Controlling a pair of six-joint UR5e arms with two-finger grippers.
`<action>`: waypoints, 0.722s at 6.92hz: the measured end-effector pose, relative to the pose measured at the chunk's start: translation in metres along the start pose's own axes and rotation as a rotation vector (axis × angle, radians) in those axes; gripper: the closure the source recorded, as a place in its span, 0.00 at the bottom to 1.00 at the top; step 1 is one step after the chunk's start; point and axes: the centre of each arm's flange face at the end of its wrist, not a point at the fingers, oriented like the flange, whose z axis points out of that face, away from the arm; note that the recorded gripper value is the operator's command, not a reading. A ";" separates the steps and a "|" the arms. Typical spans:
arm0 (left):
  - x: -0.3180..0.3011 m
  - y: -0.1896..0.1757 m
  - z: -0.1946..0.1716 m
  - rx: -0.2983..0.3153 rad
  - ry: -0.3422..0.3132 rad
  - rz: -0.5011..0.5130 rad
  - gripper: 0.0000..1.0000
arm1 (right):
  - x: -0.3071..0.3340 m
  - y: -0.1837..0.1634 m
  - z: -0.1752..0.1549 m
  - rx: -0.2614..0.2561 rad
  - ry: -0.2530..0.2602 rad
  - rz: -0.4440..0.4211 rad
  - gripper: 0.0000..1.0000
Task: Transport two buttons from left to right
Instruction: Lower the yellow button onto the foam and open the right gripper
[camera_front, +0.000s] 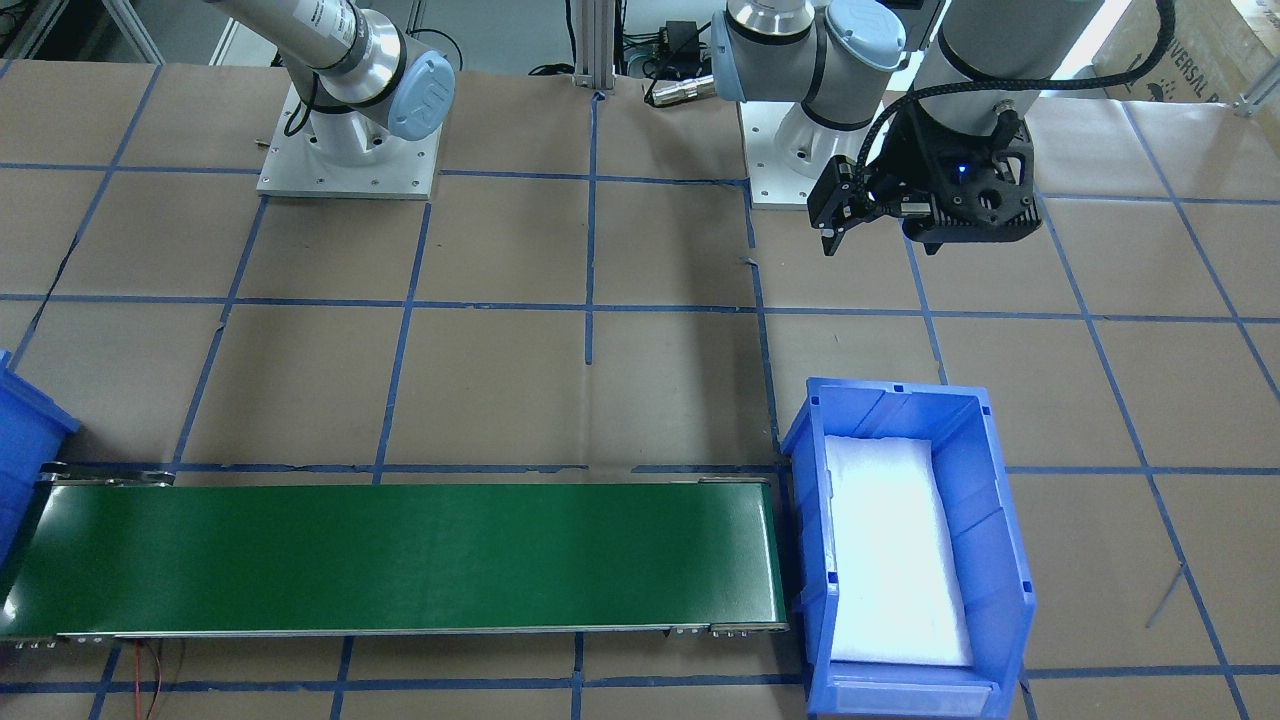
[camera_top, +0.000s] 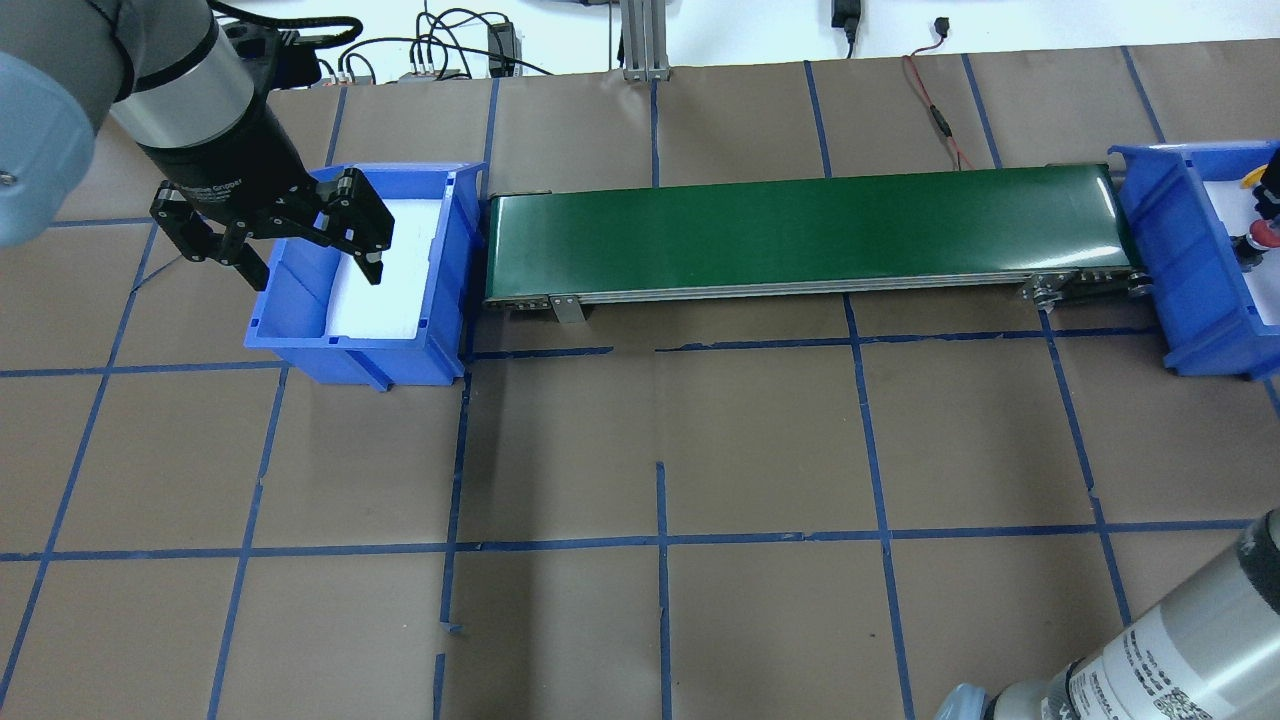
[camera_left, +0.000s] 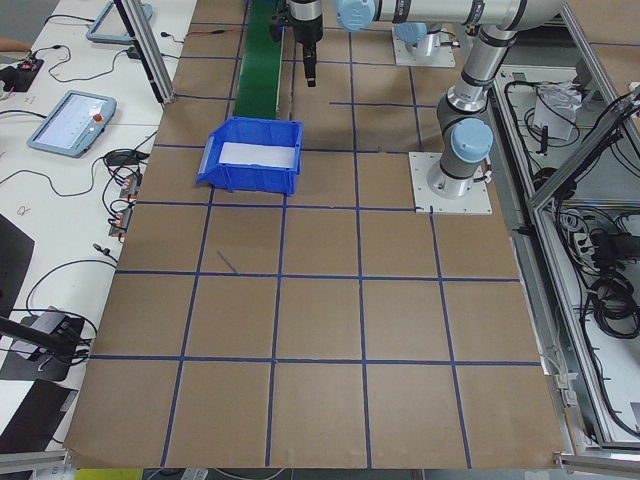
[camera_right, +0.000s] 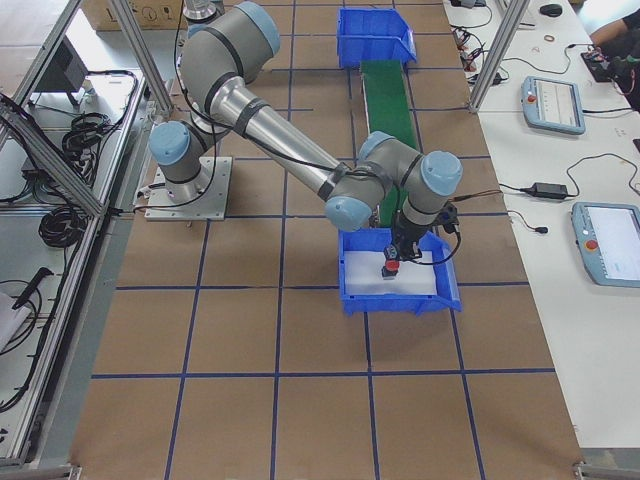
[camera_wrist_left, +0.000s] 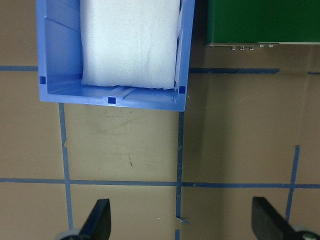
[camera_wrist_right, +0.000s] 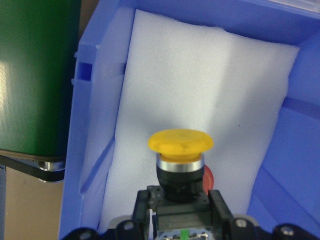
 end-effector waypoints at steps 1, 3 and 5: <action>0.000 0.000 0.000 0.000 0.000 0.000 0.00 | 0.003 0.004 0.002 -0.003 -0.003 -0.003 0.82; 0.000 0.000 0.000 0.000 0.000 0.000 0.00 | 0.006 0.006 0.004 0.002 0.002 -0.003 0.77; 0.000 0.000 0.000 0.000 0.000 0.000 0.00 | 0.008 0.005 0.005 0.017 0.019 -0.005 0.75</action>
